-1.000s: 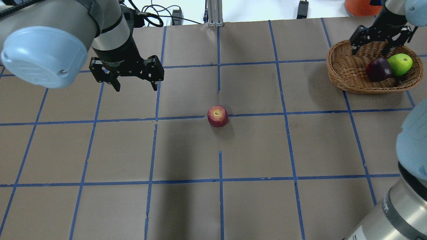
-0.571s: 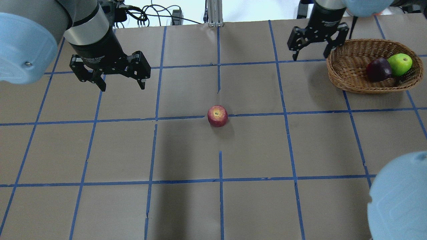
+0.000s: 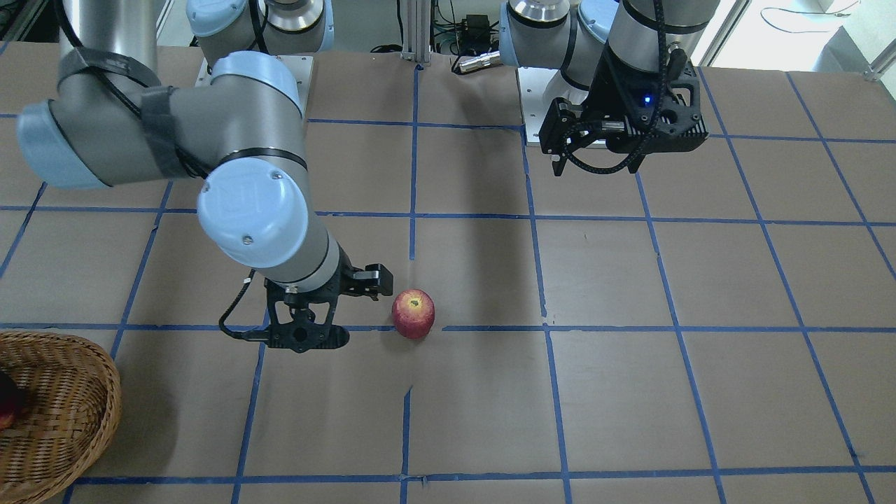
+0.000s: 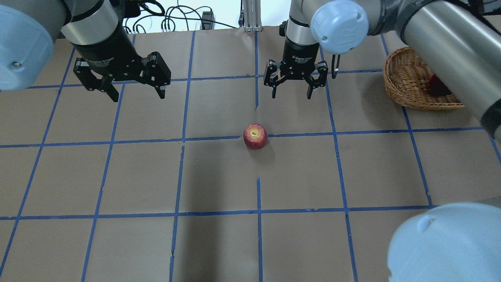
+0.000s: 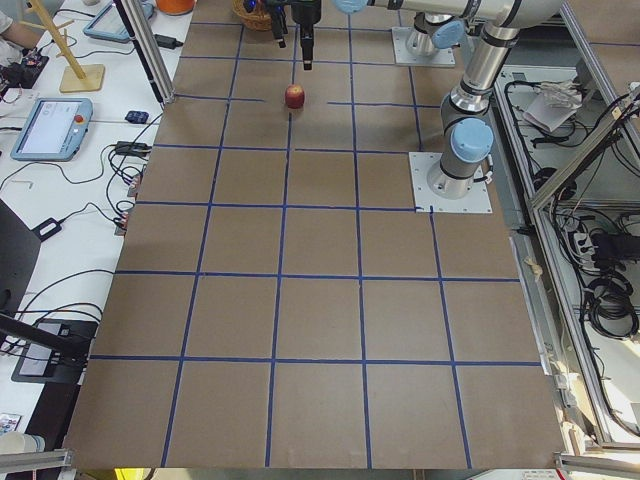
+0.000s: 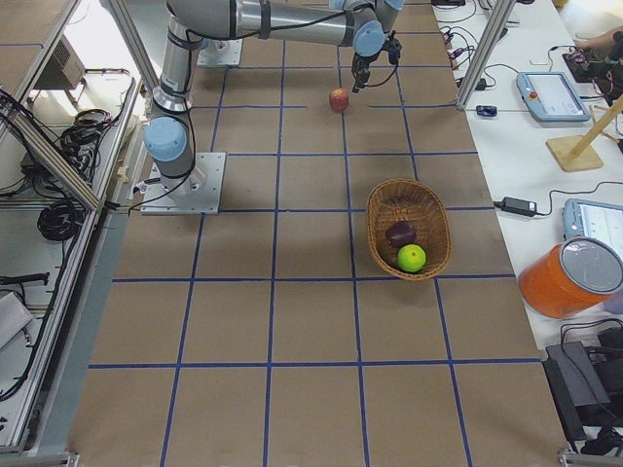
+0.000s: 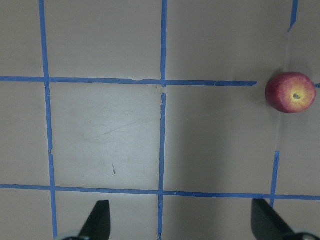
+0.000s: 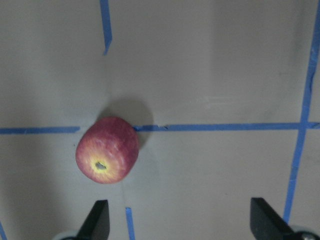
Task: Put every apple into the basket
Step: 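Lower the right gripper onto the light red apple and grasp it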
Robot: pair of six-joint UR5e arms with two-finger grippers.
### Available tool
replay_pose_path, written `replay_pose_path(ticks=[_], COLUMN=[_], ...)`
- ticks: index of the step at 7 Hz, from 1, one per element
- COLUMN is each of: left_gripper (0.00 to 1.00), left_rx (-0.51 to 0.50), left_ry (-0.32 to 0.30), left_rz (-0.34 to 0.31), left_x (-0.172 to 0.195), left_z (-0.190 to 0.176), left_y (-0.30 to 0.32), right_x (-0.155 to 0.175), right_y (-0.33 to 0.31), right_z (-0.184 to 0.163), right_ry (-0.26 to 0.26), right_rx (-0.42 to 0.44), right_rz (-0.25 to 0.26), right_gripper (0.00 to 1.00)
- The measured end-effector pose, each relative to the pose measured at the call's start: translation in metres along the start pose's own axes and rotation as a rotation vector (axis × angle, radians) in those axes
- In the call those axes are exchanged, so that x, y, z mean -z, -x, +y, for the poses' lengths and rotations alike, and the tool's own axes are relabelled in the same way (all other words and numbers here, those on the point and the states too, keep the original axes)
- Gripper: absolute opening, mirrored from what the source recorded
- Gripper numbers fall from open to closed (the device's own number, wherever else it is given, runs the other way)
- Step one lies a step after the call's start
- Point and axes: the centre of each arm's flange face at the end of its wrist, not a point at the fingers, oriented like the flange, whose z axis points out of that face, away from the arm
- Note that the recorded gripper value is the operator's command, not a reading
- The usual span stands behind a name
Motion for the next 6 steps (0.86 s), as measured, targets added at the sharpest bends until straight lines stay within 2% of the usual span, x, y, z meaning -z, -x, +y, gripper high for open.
replay_pose_path(ticks=[3, 6], left_gripper=[1.0, 1.0], left_rx=[0.013, 0.017], left_ry=[-0.002, 0.0], left_rz=[-0.001, 0.005], left_x=[-0.001, -0.003], left_z=[0.0, -0.001], left_y=[0.007, 0.009], right_x=[-0.071, -0.113], right_y=[0.063, 0.068], right_z=[-0.005, -0.006], right_ry=[0.004, 0.053], right_rx=[-0.03, -0.041], right_rz=[0.023, 0.044], right_gripper=[1.0, 1.0])
